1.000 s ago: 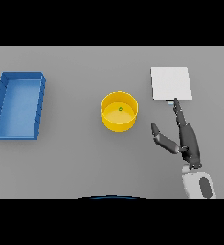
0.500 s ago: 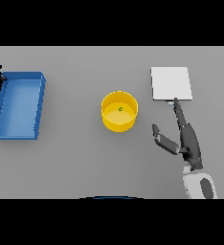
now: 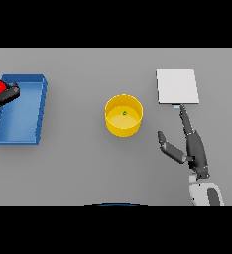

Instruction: Pick up the red beaker and tilt it to pour out 1 green nut into yellow bowl. Pick up the yellow bowl and place it on the metallic measuring scale.

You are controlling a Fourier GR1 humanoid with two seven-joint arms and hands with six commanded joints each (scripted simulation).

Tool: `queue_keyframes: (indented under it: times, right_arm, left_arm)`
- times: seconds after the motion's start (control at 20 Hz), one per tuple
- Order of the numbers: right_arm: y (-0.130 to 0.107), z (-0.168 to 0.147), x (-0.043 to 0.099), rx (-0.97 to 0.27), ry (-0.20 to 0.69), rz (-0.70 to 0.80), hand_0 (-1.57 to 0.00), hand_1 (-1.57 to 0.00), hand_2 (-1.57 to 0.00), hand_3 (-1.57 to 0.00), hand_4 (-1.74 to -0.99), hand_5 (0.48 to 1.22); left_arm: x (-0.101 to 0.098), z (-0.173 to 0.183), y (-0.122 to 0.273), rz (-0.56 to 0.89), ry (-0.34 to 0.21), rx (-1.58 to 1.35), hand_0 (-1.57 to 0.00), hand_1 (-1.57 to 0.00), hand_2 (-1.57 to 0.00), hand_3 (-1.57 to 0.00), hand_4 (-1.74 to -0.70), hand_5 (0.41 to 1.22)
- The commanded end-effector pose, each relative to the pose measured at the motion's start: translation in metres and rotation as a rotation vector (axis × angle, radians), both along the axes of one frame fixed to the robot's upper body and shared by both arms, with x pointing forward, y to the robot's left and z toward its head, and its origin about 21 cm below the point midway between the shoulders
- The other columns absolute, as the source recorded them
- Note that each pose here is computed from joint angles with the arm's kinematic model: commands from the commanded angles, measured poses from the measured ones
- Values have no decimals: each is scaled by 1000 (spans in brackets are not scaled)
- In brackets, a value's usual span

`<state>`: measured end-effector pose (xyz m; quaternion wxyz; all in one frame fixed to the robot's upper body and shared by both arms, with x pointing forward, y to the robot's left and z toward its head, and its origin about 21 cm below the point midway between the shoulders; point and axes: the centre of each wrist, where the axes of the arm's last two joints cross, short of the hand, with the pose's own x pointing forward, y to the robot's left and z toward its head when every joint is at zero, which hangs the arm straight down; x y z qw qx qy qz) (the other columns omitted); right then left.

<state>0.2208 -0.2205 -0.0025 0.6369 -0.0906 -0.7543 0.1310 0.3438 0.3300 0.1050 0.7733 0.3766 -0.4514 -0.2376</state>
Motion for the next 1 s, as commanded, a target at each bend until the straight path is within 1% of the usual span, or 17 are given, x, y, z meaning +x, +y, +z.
queue_keyframes:
  times: [0.0,0.05,0.1,0.15,0.25,0.3,0.35,0.6,0.65,0.7,0.8,0.95]
  right_arm:
    - [3,0,1,-6,9,-3,1,1,1,1,-1181,665]
    - [3,3,1,-10,8,-3,1,1,1,1,-1182,667]
    - [2,1,0,-12,18,-6,1,1,1,1,-1184,667]
    - [0,3,1,2,20,-7,1,1,1,1,-1187,667]
    - [1,4,1,-11,10,-6,1,1,1,1,-1187,666]
    - [2,2,0,-10,27,-6,1,1,1,1,-1188,668]
    - [5,4,1,-4,27,-9,1,1,1,1,-1187,663]
    - [7,9,3,-92,28,-4,1,1,1,1,-1198,662]
    - [7,12,5,-96,16,40,1,1,1,1,-1175,677]
    - [10,14,8,-107,8,84,1,1,1,1,-1162,694]
    - [9,23,23,-199,3,141,1,1,1,1,-1202,709]
    - [9,37,38,-335,-9,252,1,1,1,1,-1255,700]
  left_arm:
    - [-1,3,-1,-20,19,-4,-746,-604,-613,-577,-968,740]
    - [-2,4,-2,-40,37,-1,-596,-483,-490,-462,-916,723]
    - [-2,2,1,-39,55,-2,-477,-386,-392,-369,-878,710]
    - [-3,2,1,-46,61,-17,-381,-309,-313,-295,-851,698]
    - [-1,4,4,-47,56,-25,-244,-197,-200,-189,-815,684]
    - [1,4,1,-53,50,-25,-195,-158,-160,-151,-802,679]
    - [2,5,4,-48,31,-39,-156,-126,-128,-120,-797,678]
    - [4,10,6,-66,-50,-70,-50,-41,-41,-39,-786,671]
    - [5,9,2,-73,-62,-64,-40,-32,-33,-31,-781,674]
    - [4,5,4,-69,-62,-72,-32,-26,-26,-24,-780,679]
    - [4,4,2,-69,-56,-70,-20,-16,-16,-15,-779,693]
    - [5,3,0,-72,-52,-84,-10,-8,-8,-7,-790,707]
